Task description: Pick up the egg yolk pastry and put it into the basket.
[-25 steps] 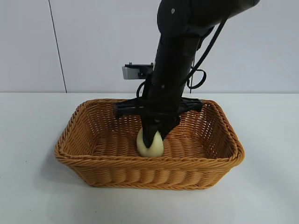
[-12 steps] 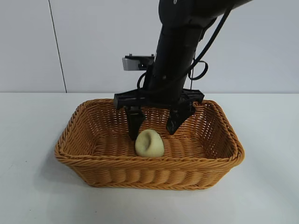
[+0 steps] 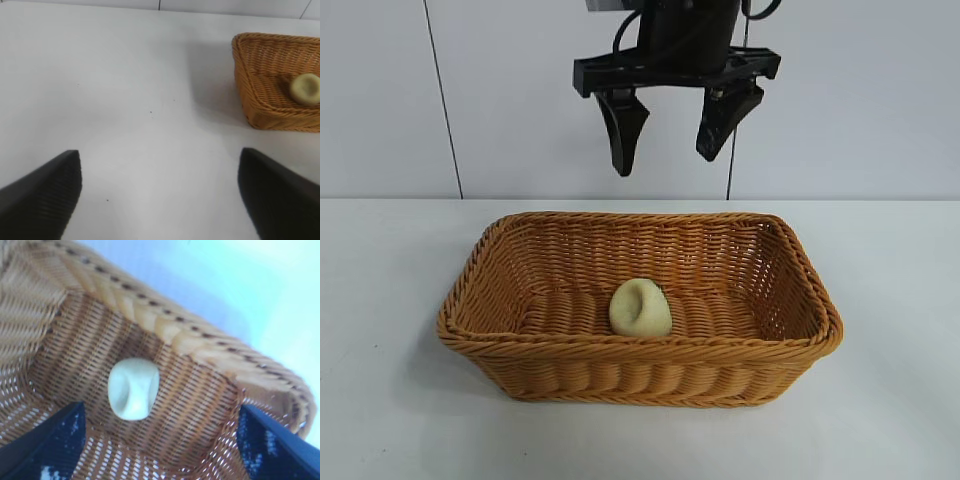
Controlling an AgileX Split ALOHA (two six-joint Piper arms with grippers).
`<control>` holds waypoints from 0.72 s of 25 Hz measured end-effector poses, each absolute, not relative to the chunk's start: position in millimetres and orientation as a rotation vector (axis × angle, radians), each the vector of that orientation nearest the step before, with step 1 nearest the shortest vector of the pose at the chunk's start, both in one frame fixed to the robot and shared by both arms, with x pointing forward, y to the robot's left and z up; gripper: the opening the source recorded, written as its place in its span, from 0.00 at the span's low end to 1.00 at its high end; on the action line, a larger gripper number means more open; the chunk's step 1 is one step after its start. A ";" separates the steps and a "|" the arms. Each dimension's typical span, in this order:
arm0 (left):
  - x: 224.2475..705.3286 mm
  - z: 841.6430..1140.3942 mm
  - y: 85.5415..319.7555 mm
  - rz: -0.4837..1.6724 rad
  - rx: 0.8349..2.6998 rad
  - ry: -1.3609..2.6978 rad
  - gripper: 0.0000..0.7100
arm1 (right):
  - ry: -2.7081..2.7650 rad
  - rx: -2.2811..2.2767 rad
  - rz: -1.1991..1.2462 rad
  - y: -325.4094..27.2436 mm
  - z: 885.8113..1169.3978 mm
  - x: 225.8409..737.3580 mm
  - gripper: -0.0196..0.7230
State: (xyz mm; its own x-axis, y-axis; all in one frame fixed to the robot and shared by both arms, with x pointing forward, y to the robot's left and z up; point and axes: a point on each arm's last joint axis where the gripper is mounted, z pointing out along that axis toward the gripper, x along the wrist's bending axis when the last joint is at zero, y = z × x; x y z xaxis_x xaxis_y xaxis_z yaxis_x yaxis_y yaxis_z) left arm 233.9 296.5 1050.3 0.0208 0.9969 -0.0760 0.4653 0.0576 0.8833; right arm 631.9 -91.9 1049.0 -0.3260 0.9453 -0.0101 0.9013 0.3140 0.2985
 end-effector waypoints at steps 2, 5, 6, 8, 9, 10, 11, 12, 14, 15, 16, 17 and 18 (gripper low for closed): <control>233.9 1050.3 296.5 0.860 1.516 1.554 0.87 | 2.338 1.757 0.341 -113.8 1049.0 642.7 0.83; 233.9 1050.3 296.5 0.860 1.516 1.554 0.87 | 2.229 1.840 0.299 -157.0 1049.2 660.0 0.83; 233.9 1050.3 296.5 0.860 1.516 1.554 0.87 | 2.186 1.874 0.284 -174.3 1049.3 665.5 0.83; 233.9 1050.3 296.5 0.860 1.516 1.554 0.87 | 2.109 1.944 0.264 -206.6 1049.4 673.7 0.83; 233.9 1050.3 296.5 0.860 1.516 1.554 0.87 | 2.068 1.980 0.252 -223.9 1049.4 677.1 0.83; 233.9 1050.3 296.5 0.860 1.516 1.554 0.87 | 2.028 2.015 0.244 -240.4 1049.4 679.6 0.83; 233.9 1050.3 296.5 0.860 1.516 1.554 0.87 | 1.992 2.048 0.237 -255.7 1049.4 681.4 0.83; 233.9 1050.3 296.5 0.860 1.516 1.554 0.87 | 1.956 2.077 0.228 -270.2 1049.5 682.6 0.83; 233.9 1050.3 296.5 0.860 1.516 1.554 0.87 | 1.902 2.121 0.216 -292.8 1049.5 683.6 0.83; 233.9 1050.3 296.5 0.860 1.516 1.554 0.87 | 1.879 2.139 0.211 -302.8 1049.5 683.6 0.83; 233.9 1050.3 296.5 0.860 1.516 1.554 0.87 | 1.866 2.150 0.208 -309.5 1049.5 683.5 0.83; 233.9 1050.3 296.5 0.860 1.516 1.554 0.87 | 1.854 2.163 0.208 -315.6 1049.4 683.3 0.83; 233.9 1050.3 296.5 0.860 1.516 1.554 0.87 | 1.850 2.167 0.207 -319.6 1049.4 683.2 0.83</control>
